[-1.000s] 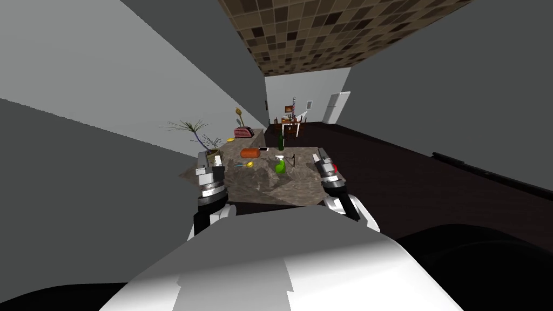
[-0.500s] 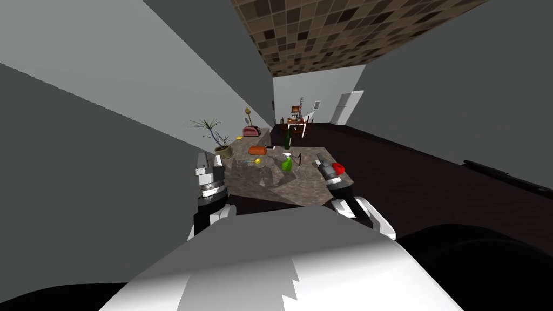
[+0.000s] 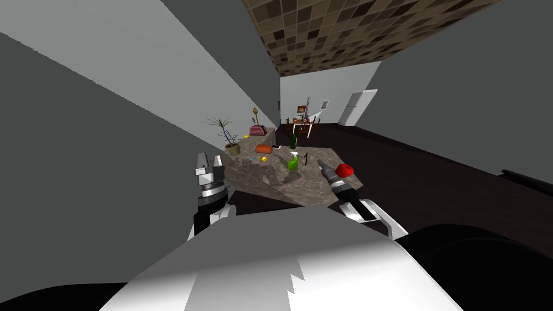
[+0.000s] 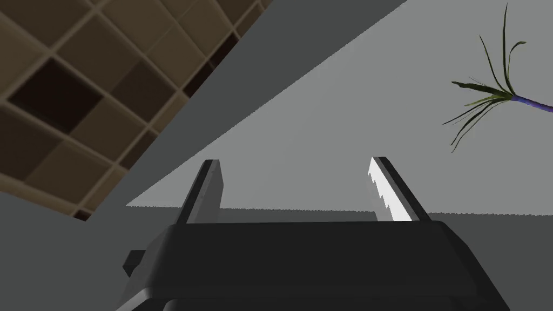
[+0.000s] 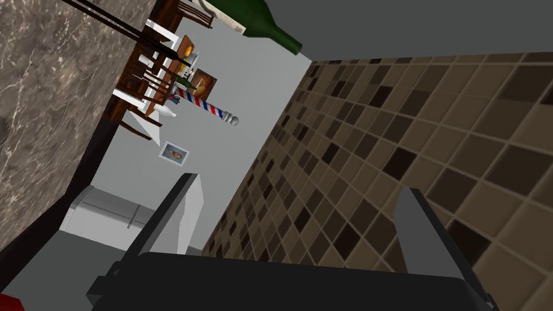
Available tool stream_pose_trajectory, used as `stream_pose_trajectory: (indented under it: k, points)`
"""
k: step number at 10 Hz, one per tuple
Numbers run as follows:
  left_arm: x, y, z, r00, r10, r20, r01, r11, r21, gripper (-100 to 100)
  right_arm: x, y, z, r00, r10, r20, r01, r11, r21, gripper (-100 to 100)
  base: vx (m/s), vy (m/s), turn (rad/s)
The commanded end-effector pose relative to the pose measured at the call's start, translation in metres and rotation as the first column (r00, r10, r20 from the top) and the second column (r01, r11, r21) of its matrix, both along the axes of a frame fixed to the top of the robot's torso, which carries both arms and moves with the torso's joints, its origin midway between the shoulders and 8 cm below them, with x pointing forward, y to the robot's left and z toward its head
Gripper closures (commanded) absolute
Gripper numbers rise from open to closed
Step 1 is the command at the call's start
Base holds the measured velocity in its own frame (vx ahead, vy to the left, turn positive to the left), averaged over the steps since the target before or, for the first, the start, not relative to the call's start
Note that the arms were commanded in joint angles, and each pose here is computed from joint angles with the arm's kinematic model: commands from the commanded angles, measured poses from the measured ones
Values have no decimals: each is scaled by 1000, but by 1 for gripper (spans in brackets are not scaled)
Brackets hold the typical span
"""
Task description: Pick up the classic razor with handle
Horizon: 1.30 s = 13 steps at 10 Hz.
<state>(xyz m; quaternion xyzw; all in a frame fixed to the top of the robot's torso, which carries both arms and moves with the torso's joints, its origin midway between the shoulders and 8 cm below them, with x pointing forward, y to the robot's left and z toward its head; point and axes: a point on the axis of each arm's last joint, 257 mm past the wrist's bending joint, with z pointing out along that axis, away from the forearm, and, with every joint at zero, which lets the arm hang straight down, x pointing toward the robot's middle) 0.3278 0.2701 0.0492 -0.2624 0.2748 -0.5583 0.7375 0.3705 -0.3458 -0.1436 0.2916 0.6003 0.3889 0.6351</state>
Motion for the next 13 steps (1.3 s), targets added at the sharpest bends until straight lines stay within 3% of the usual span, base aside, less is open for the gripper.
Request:
stream_pose_trajectory:
  k: [1, 2, 4, 5, 6, 7, 9, 10, 11, 12, 13]
  points:
    - [0, 0, 0, 1000, 0, 0, 0, 1000, 0, 0, -2, -19, -21, 998, -19, -67, 17, 999, -43, -100, -14, 46, 151]
    - [0, 0, 0, 1000, 0, 0, 0, 1000, 0, 0, -2, -19, -21, 998, -16, -69, 13, 999, -48, -100, -13, 44, 70]
    - [0, 0, 0, 1000, 0, 0, 0, 1000, 0, 0, -10, -50, -55, 981, -62, -181, 42, 993, -113, -100, 0, 69, 169]
    - [0, 0, 0, 1000, 0, 0, 0, 1000, 0, 0, -9, -50, -54, 981, -54, -184, 31, 991, -127, -100, 1, 60, 80]
    - [0, 0, 0, 1000, 0, 0, 0, 1000, 0, 0, -15, -67, -70, 968, -80, -238, 43, 986, -159, -100, 1, 72, 154]
    - [0, 0, 0, 1000, 0, 0, 0, 1000, 0, 0, -14, -67, -69, 968, -76, -240, 37, 985, -166, -100, 1, 48, 71]
    - [0, 0, 0, 1000, 0, 0, 0, 1000, 0, 0, -28, -102, -99, 930, -135, -341, 57, 972, -228, -100, 13, 67, 173]
    - [0, 0, 0, 1000, 0, 0, 0, 1000, 0, 0, -26, -102, -97, 931, -128, -343, 43, 969, -245, -100, 24, 56, 66]
    - [0, 0, 0, 1000, 0, 0, 0, 1000, 0, 0, -34, -121, -110, 907, -159, -389, 48, 959, -279, -100, 30, 60, 155]
    - [0, 0, 0, 1000, 0, 0, 0, 1000, 0, 0, -33, -121, -109, 907, -157, -390, 44, 958, -283, -100, 28, 38, 58]
    - [0, 0, 0, 1000, 0, 0, 0, 1000, 0, 0, -41, -140, -120, 882, -188, -433, 44, 946, -321, -100, 34, 51, 117]
